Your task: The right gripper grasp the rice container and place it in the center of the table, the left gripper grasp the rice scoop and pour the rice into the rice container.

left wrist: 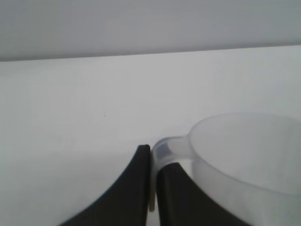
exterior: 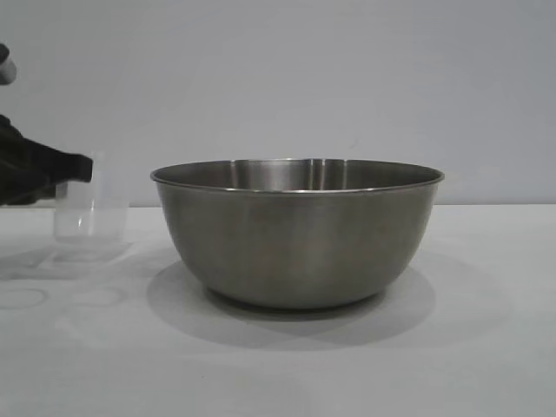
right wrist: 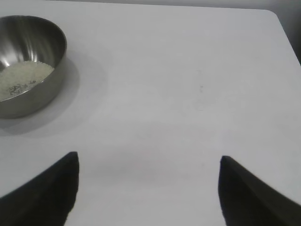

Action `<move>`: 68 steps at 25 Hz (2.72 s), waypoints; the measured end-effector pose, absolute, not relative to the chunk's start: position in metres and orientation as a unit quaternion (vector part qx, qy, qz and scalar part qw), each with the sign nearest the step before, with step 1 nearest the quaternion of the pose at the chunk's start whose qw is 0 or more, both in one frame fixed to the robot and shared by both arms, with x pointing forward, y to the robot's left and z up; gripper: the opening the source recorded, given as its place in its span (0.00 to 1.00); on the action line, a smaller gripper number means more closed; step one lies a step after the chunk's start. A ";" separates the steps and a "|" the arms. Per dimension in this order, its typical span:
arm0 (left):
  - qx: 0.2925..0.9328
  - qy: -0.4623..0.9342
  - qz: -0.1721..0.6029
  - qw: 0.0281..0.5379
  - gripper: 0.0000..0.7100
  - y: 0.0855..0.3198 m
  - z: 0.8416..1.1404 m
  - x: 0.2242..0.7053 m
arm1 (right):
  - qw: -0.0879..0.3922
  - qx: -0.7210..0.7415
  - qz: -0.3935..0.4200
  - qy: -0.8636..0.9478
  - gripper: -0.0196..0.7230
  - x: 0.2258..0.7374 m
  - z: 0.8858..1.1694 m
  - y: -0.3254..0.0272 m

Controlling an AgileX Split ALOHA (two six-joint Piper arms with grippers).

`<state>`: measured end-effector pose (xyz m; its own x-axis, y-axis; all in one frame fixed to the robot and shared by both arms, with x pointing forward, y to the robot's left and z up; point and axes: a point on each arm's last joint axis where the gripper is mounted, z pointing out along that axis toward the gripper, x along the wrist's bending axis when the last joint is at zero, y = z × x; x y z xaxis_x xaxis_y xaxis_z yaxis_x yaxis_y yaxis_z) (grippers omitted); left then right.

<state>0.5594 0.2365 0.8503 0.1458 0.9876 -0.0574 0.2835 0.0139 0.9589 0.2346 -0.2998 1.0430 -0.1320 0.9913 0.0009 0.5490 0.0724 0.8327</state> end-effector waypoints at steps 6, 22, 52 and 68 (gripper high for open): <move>0.604 0.543 0.365 0.455 0.00 0.237 0.835 0.557 | 0.311 0.581 0.356 0.663 0.72 0.235 1.043 -0.300; 0.649 0.548 0.319 0.421 0.55 0.244 0.830 0.502 | 0.311 0.581 0.356 0.663 0.72 0.235 1.043 -0.300; 0.705 0.521 0.263 0.402 0.52 0.242 0.908 0.460 | 0.311 0.581 0.356 0.663 0.72 0.235 1.043 -0.300; 0.674 0.521 0.308 0.423 0.52 0.253 1.011 0.435 | 0.311 0.581 0.356 0.663 0.72 0.235 1.043 -0.300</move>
<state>0.4349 0.2529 1.0110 0.2665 0.9635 -0.0264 0.4421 -0.0979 0.8916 0.2346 -0.2998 1.0430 -0.1320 0.9913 0.0009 0.5490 0.0724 0.8327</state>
